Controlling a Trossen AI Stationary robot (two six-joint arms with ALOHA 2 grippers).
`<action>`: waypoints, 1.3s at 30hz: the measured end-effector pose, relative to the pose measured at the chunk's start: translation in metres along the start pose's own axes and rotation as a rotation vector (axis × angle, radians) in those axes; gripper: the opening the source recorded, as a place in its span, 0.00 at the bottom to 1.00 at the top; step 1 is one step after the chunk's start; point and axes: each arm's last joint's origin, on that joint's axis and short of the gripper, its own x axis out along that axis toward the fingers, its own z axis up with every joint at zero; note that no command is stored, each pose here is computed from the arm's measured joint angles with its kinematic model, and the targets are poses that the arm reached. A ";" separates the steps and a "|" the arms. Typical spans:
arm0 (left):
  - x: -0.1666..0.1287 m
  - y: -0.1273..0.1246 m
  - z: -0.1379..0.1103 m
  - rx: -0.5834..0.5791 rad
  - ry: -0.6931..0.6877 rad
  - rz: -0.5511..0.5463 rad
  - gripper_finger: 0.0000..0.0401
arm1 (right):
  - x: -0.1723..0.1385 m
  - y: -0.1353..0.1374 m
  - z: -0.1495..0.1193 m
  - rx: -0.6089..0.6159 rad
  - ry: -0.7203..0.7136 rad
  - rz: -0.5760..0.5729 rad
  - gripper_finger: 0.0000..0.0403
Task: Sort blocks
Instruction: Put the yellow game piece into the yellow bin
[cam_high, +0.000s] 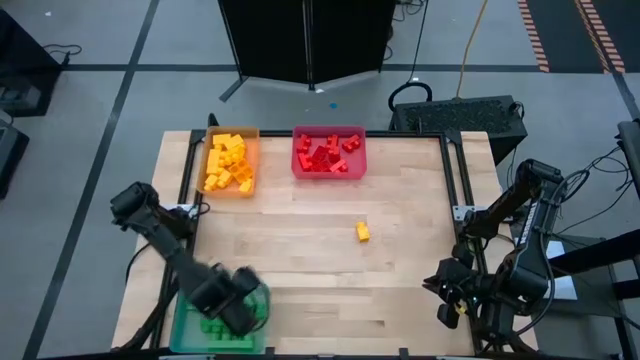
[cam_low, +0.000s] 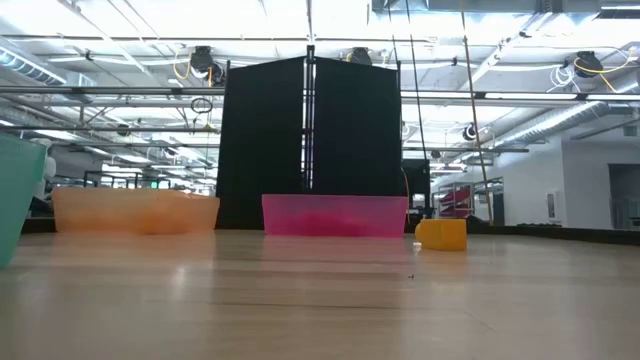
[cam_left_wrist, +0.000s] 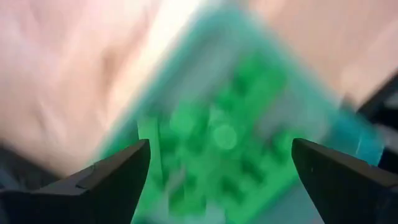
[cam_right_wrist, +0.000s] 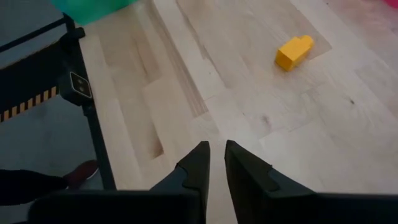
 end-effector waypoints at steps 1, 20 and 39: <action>-0.002 0.000 0.012 0.009 -0.036 -0.004 0.98 | 0.000 0.000 0.000 0.001 0.000 0.001 0.12; -0.020 0.029 0.254 0.166 -0.850 -0.237 0.99 | 0.000 0.001 0.000 -0.020 -0.004 0.009 0.15; 0.064 0.008 0.330 1.251 -0.778 -0.102 0.99 | 0.000 0.006 0.000 0.024 0.001 0.052 0.15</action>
